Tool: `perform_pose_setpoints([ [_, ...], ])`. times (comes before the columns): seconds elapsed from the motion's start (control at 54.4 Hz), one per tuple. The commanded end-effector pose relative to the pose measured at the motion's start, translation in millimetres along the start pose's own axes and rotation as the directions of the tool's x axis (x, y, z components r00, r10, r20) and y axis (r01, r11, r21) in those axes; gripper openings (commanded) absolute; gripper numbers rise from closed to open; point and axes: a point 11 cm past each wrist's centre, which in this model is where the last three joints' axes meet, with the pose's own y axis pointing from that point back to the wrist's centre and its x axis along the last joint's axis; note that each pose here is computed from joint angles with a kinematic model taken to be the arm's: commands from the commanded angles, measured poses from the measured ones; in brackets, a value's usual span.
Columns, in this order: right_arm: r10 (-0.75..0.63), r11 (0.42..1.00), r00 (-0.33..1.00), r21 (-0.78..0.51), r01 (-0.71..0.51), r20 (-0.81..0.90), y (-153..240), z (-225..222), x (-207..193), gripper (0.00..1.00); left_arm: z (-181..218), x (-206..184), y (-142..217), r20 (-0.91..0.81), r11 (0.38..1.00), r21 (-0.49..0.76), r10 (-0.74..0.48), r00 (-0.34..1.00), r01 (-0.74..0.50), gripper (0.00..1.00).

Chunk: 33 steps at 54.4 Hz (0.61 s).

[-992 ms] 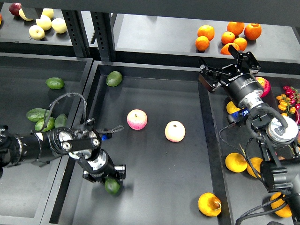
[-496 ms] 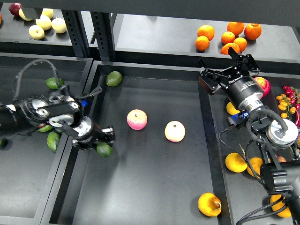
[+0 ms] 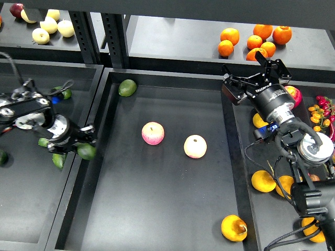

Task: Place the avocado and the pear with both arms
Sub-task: 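Carry the avocado into the avocado bin and lower it among them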

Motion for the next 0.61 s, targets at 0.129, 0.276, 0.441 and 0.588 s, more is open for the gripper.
perform_pose_setpoints([
  [0.129,0.000,1.000,1.000,-0.006,0.000,0.002,1.0,2.0,1.0,1.00,-31.2,18.2,11.0,-0.055,0.999,0.031,0.038,0.998,-0.036,0.09],
  [0.276,0.000,1.000,1.000,-0.007,0.000,0.003,0.9,2.5,1.0,1.00,-50.0,28.0,17.6,-0.086,0.997,0.052,0.062,0.994,-0.058,0.10],
  [0.441,0.000,1.000,1.000,-0.007,0.000,0.003,0.9,2.5,1.0,1.00,-71.1,32.1,20.2,-0.116,0.995,0.079,0.074,0.991,-0.065,0.11],
  [0.588,0.000,1.000,1.000,-0.009,0.000,0.003,0.8,3.0,1.1,1.00,-84.5,33.7,19.9,-0.137,0.993,0.098,0.081,0.987,-0.068,0.11],
])
